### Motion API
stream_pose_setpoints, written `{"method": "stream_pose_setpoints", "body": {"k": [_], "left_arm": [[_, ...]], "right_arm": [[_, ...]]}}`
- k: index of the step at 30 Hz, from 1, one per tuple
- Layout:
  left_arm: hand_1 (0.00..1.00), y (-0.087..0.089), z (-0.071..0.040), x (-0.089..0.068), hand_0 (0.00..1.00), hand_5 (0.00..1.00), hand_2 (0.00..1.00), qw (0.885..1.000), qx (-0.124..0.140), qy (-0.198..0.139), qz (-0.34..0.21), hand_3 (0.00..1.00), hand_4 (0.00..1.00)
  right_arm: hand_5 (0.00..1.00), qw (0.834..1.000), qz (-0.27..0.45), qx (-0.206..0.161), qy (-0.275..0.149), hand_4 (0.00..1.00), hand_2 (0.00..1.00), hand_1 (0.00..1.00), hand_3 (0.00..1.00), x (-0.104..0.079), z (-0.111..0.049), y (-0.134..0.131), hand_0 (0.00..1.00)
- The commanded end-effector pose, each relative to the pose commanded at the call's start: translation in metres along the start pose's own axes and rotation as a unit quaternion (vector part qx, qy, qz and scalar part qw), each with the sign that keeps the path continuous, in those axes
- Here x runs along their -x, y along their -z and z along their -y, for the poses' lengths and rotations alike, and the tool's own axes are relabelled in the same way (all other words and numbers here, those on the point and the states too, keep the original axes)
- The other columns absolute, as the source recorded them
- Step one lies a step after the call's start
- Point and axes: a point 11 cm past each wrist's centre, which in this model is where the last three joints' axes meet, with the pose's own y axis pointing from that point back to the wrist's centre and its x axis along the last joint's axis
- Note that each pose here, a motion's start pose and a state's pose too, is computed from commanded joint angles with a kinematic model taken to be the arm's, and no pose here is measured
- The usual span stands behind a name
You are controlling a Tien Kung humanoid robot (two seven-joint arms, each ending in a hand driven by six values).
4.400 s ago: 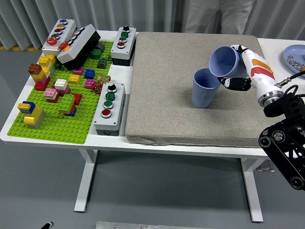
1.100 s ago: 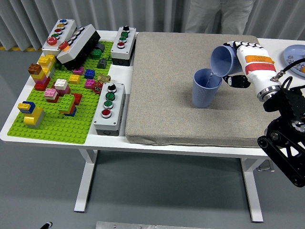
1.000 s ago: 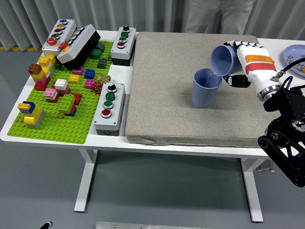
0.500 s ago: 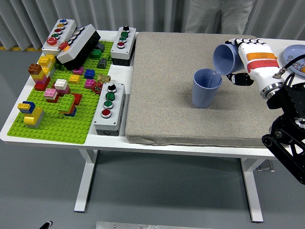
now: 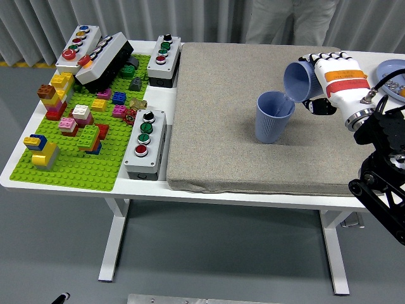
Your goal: Pick cup pour cup place
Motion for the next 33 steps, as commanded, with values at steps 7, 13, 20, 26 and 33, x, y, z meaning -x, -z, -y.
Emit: {"method": "stream_pose_setpoints", "body": {"k": [7,13,20,26,33], "left_arm": [[0.787,-0.0004,-0.0001,-0.0004,0.826,0.998,0.858,1.0,0.0,-0.001,0.0,0.775,0.603],[0.787,0.0015,-0.0001,-0.0006,0.826,0.998,0.858,1.0,-0.001,-0.001,0.0,0.775,0.603],[0.787,0.0016,-0.0001,-0.0007,0.826,0.998,0.857,1.0,-0.001,-0.001,0.0,0.775,0.603],[0.787,0.0025,-0.0001,-0.001,0.826,0.998,0.858,1.0,-0.002,-0.001,0.001,0.776,0.603],[0.787,0.0024,-0.0001,-0.0011,0.826,0.998,0.858,1.0,-0.002,-0.001,0.0,0.775,0.603]], "right_arm": [[0.058,1.0,-0.009,-0.002,-0.002,0.635,0.641,0.734,0.659,-0.0024,0.001,0.0003,0.895],[0.045,1.0,-0.014,-0.003,-0.003,0.635,0.642,0.737,0.653,-0.0023,0.0008,0.0017,0.879],[0.032,1.0,-0.021,-0.005,-0.006,0.64,0.65,0.737,0.655,-0.0036,0.0011,0.0023,0.847],[0.019,1.0,-0.023,-0.008,-0.008,0.639,0.648,0.734,0.652,-0.0058,0.0013,0.006,0.859],[0.004,1.0,-0.022,-0.013,-0.012,0.635,0.652,0.736,0.658,-0.0082,0.0007,0.0097,0.861]]}}
